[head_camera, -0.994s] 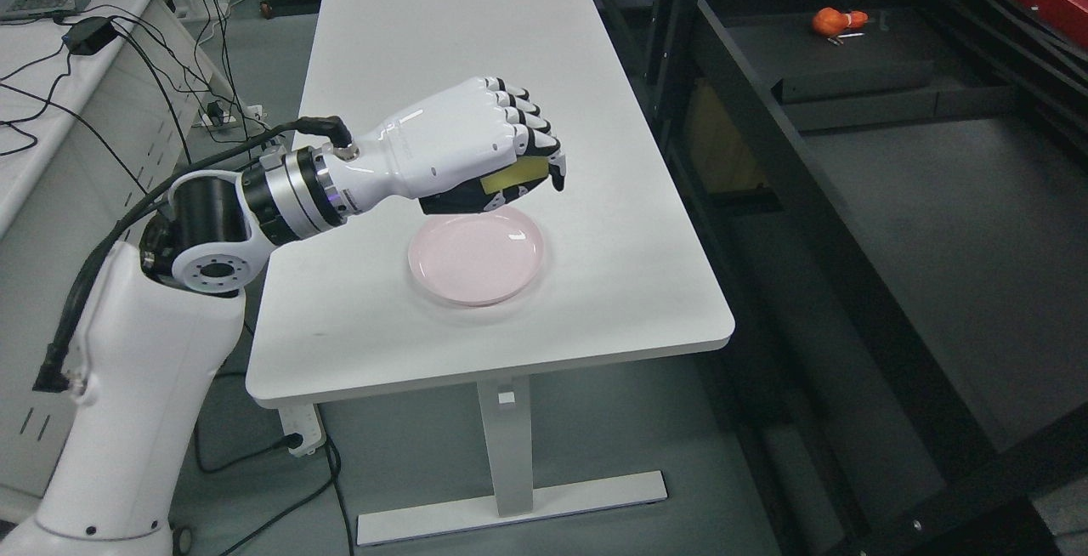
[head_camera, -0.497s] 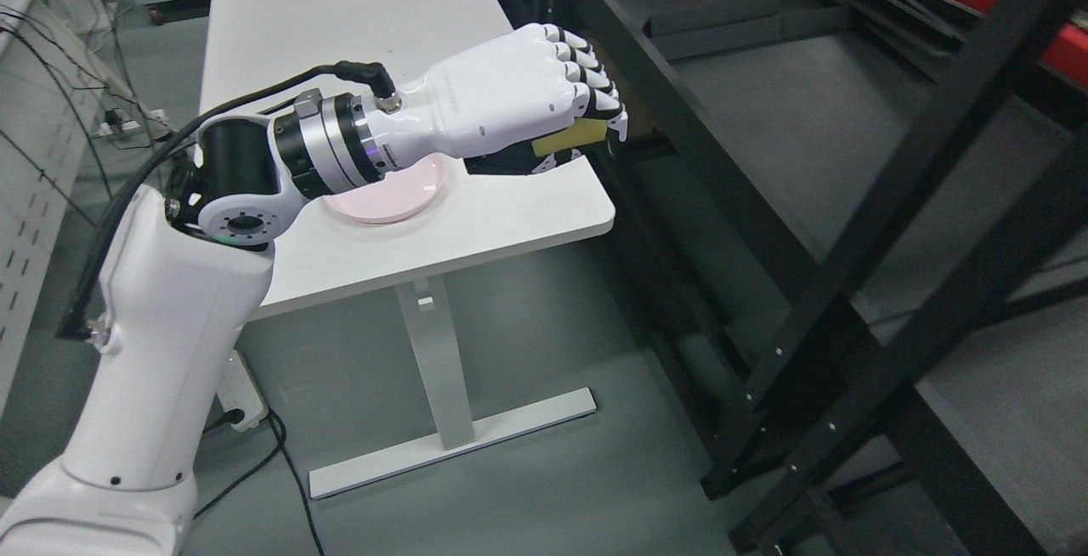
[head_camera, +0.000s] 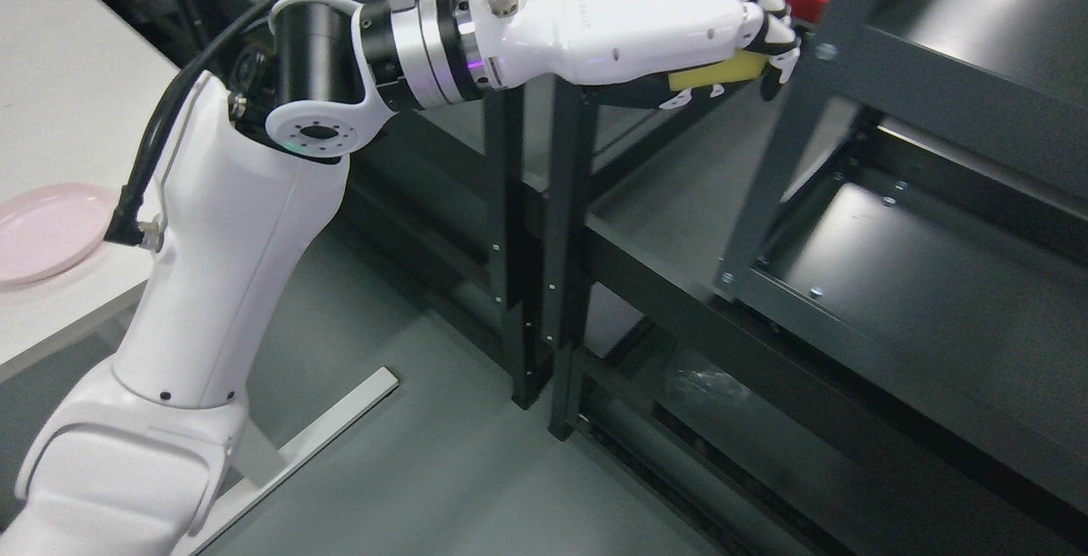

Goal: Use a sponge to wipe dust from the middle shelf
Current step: 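Turn toward the metal shelf, carrying the sponge in the left hand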

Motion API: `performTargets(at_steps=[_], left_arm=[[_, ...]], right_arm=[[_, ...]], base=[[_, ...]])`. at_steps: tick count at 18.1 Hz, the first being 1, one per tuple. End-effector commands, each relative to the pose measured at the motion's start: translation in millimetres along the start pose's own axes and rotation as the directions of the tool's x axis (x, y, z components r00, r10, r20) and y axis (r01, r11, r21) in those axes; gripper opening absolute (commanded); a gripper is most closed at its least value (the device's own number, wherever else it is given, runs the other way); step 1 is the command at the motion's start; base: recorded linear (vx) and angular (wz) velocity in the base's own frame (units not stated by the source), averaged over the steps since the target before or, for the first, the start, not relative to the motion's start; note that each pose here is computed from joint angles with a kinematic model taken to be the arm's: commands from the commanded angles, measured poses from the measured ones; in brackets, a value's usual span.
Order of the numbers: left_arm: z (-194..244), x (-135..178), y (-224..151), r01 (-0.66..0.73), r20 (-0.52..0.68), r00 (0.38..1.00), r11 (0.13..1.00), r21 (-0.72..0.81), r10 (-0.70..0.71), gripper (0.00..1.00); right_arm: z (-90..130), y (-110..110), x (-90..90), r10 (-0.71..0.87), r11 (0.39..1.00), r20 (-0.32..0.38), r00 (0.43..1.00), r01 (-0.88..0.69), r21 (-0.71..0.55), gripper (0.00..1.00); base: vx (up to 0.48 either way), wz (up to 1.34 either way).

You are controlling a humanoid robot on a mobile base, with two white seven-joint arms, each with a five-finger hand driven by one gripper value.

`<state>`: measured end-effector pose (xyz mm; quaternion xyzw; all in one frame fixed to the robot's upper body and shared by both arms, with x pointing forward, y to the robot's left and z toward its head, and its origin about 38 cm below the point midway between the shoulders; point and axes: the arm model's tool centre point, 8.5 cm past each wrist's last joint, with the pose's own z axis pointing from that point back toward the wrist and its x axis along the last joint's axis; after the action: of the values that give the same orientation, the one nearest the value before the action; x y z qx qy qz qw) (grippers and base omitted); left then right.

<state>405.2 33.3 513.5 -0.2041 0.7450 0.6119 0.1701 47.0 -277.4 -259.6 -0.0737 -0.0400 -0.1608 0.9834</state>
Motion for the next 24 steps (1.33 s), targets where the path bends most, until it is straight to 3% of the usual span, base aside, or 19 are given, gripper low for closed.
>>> performTargets(at_steps=[1,9,18,21,24], left_arm=[[-73,17,23,0.053,0.157,0.986,0.998,-0.015,-0.050,0.00],[-119,38,51,0.244,0.293,0.931,0.968,-0.054,-0.218,0.00],[-115,20,-30,0.180,0.252,0.960,0.960,-0.213,-0.124,0.00],[-104,11,-30,0.202,0.196,0.967,0.960,-0.195,-0.164,0.00],[-99,26,-30,0.189,0.197,0.967,0.973,-0.134,-0.161,0.00]], right_arm=[[-1,-10,2.2,0.003,1.000,-0.050,0.999,-0.004,-0.012,1.00],[-1,-10,2.2,0.003,1.000,-0.050,0.999,-0.004,-0.012,1.00],[-1,-10,2.2,0.003,1.000,-0.050,0.999,-0.004,-0.012,1.00],[-1,-10,2.2,0.003,1.000,-0.050,0.999,-0.004,-0.012,1.00],[-1,-10,2.2,0.003,1.000,-0.050,0.999,-0.004,-0.012,1.00]], base=[[-0.178,-0.93],[-0.046,-0.73],[0.020,-0.38],[0.026,-0.17],[0.020,-0.13]])
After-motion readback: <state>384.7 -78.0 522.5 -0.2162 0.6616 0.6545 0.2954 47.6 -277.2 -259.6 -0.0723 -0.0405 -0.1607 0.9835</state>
